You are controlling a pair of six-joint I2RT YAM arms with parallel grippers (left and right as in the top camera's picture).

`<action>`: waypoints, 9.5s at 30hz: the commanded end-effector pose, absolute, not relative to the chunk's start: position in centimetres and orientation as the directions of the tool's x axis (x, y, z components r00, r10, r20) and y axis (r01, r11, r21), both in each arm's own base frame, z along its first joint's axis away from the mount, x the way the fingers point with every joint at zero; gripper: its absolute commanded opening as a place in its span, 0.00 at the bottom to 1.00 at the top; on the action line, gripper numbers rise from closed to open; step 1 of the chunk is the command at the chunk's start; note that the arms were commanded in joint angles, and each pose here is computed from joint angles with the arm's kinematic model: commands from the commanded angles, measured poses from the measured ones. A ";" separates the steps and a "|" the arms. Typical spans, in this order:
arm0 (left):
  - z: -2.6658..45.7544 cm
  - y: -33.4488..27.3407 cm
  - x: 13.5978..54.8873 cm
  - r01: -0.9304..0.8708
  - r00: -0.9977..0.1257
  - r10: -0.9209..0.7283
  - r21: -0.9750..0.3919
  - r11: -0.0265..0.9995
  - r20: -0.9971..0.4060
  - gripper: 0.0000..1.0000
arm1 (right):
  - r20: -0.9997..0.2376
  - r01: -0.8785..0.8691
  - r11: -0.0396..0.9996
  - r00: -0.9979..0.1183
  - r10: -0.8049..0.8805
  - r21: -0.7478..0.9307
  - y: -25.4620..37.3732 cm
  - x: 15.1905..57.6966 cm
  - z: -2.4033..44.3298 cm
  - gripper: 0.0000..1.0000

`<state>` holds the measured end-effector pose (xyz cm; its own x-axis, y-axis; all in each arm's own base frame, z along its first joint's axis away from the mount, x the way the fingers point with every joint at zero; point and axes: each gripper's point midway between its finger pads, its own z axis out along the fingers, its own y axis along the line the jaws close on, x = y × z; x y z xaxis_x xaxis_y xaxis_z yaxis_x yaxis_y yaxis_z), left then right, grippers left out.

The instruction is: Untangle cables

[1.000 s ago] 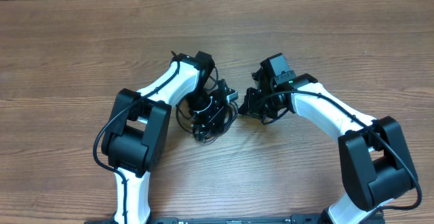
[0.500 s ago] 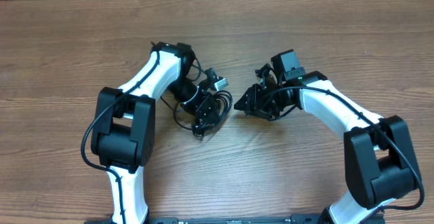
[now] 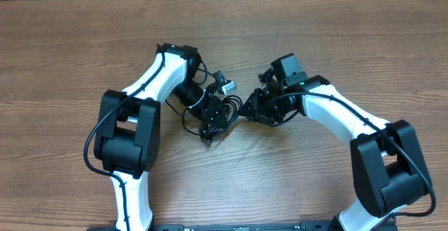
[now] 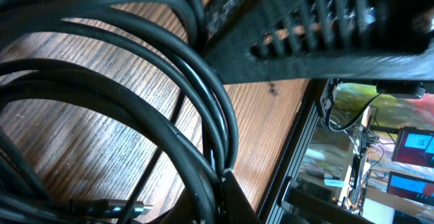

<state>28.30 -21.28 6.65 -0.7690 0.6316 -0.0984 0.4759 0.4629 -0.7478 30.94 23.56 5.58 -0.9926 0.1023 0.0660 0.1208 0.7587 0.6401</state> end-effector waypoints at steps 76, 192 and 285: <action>1.4 -18.3 33.4 0.444 -0.873 0.487 -0.456 0.771 -0.028 0.44 | -0.030 0.124 0.902 -0.988 0.149 0.415 23.3 31.0 1.5 0.16; -5.1 -9.7 34.8 0.280 -0.959 0.283 0.158 0.947 0.005 0.60 | -0.168 0.217 0.906 -0.972 0.166 -0.363 2.7 34.5 -1.4 0.90; 13.7 -15.5 34.2 0.308 -0.933 0.243 -0.238 0.921 -0.267 0.05 | -0.116 0.251 0.913 -0.967 0.225 -0.322 1.8 32.1 -1.4 0.04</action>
<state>33.42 -15.69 8.53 -0.9667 0.2290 -0.1142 0.2511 0.9350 -0.2503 32.46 2.89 0.13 -0.9695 0.2088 -0.1287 0.2369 0.9331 -0.2705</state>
